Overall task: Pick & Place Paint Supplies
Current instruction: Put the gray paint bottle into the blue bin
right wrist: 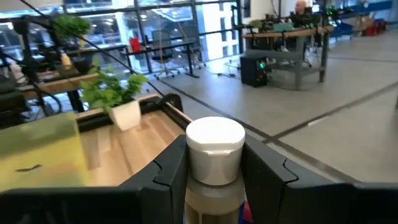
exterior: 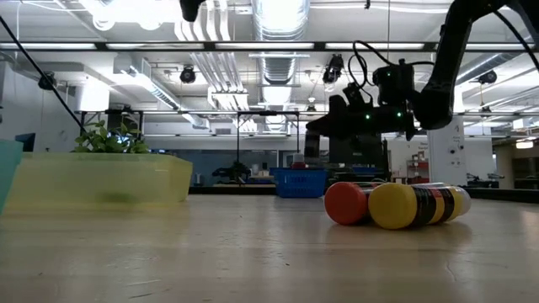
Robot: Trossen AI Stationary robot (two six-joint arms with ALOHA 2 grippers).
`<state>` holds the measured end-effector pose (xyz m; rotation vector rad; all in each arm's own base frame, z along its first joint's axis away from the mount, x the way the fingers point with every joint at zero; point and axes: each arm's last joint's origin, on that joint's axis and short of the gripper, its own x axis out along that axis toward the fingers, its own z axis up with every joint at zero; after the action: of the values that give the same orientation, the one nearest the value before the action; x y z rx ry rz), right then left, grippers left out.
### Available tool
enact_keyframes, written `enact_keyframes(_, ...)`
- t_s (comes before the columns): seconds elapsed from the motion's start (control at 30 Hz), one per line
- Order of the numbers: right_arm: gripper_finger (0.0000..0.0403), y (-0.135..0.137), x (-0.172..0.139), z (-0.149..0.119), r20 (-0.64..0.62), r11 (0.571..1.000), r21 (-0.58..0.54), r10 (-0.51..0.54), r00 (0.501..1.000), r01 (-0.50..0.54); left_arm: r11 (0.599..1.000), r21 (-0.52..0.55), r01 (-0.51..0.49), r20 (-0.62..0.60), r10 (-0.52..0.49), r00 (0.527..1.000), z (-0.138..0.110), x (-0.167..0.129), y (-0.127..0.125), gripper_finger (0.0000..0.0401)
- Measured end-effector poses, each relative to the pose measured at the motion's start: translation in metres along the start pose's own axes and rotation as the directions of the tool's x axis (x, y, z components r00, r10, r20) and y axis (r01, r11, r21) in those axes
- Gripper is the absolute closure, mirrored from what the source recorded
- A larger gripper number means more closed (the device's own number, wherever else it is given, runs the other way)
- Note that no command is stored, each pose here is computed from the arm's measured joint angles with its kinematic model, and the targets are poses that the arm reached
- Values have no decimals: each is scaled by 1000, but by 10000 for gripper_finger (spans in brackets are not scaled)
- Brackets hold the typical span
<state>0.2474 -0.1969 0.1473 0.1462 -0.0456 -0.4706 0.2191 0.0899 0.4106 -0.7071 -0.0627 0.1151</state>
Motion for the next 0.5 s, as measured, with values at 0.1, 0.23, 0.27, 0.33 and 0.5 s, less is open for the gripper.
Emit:
enact_keyframes(0.1,291,-4,1,-9,-22,1000,6,8,1000,-8,1000,3,4,8,-4,1000,0,0,-1,59)
enact_keyframes(0.23,291,-4,2,-15,-8,999,6,36,999,-36,1000,2,-2,13,2,1000,1,0,-1,59)
enact_keyframes(0.27,291,-4,2,-16,-1,999,4,42,999,-42,1000,2,-3,14,3,1000,1,0,-1,59)
enact_keyframes(0.33,291,-7,4,-18,-1,999,4,38,999,-38,1000,-4,-4,15,4,1000,1,0,-1,59)
enact_keyframes(0.5,291,-10,7,-28,-20,998,21,55,998,-54,1000,-9,-6,17,6,1000,1,0,-1,59)
